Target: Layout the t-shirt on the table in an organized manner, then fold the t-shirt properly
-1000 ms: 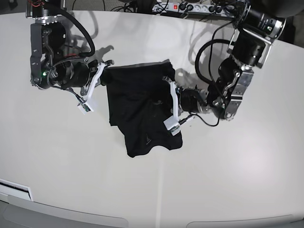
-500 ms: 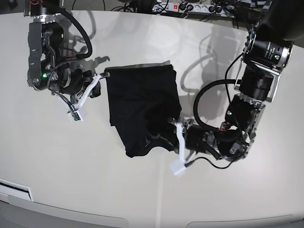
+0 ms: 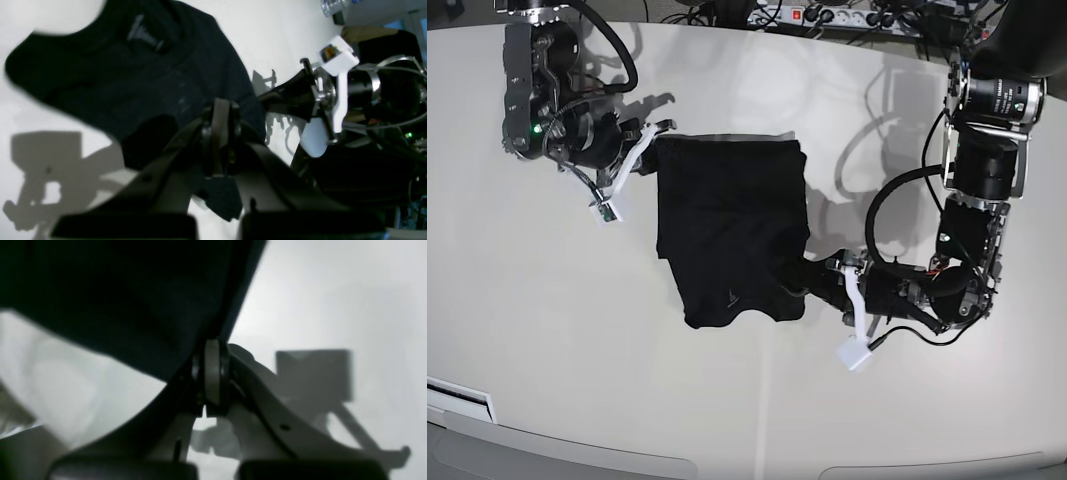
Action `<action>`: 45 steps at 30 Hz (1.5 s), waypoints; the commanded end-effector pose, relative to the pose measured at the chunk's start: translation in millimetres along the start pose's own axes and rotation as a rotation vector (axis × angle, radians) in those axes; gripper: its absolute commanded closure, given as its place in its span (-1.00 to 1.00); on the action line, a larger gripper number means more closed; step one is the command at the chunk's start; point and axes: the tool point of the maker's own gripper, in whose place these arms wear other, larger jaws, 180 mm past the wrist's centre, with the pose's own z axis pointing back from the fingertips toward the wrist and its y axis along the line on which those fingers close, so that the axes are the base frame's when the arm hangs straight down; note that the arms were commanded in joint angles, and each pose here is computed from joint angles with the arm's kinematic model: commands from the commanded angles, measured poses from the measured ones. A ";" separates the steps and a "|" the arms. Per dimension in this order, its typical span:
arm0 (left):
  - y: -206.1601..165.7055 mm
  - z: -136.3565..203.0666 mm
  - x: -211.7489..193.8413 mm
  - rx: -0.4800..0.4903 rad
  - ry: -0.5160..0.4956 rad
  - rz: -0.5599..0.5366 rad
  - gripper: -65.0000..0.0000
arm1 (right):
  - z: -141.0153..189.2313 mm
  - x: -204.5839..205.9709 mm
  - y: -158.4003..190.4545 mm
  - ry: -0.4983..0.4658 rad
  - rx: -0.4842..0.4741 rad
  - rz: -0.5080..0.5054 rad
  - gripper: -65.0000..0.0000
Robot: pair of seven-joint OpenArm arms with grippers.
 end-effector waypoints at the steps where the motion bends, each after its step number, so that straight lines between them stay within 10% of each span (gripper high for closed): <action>1: -2.4 9.5 15.6 -0.007 -0.044 -0.026 1.00 | 3.2 7.9 4.0 -0.029 0.024 0.003 1.00; 14: 22.6 51.0 -36.1 0.037 -0.020 0.079 1.00 | 26.2 42.2 32.0 -0.133 0.117 0.107 1.00; 26: -56.3 61.0 -122.2 -0.126 0.051 0.051 1.00 | 87.7 44.3 55.1 -0.250 0.135 0.120 1.00; 45: -131.5 147.6 -229.7 0.069 0.064 0.154 1.00 | 178.1 -103.7 74.0 0.087 0.000 -0.068 1.00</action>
